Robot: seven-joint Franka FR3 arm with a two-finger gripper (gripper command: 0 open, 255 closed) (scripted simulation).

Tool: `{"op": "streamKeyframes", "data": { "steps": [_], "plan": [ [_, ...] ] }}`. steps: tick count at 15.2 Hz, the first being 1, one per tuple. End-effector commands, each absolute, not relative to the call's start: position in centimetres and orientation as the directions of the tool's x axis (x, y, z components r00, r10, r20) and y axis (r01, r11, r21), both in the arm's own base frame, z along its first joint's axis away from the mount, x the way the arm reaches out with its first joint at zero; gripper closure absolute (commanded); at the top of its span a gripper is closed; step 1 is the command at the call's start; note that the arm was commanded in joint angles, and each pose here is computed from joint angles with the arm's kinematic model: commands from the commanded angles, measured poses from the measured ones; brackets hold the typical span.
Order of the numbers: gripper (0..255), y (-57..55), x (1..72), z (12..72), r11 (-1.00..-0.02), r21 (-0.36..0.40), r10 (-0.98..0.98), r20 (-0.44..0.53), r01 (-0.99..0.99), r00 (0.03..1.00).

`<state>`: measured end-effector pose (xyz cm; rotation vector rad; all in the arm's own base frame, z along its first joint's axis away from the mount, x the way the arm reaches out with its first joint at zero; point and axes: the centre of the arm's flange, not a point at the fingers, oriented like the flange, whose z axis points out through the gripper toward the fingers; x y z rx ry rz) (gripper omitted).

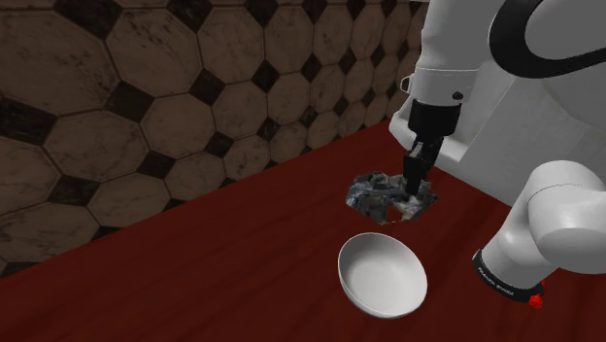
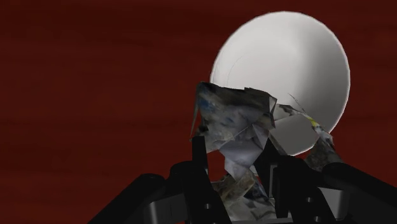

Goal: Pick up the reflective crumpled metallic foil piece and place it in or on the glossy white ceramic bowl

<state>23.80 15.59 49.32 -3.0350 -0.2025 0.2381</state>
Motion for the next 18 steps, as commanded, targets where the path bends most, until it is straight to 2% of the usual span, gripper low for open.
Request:
{"op": "streamKeyframes", "data": {
  "steps": [1,5,18],
  "plan": [
    [255,17.3,22.0,49.3,-0.987,-0.100,0.137,-0.150,0.123,0.979],
    [255,21.1,17.5,49.7,-0.987,-0.100,0.137,-0.150,0.123,0.979],
    [255,21.1,17.5,42.8,-0.987,-0.100,0.137,-0.150,0.123,0.979]
  ]
}}
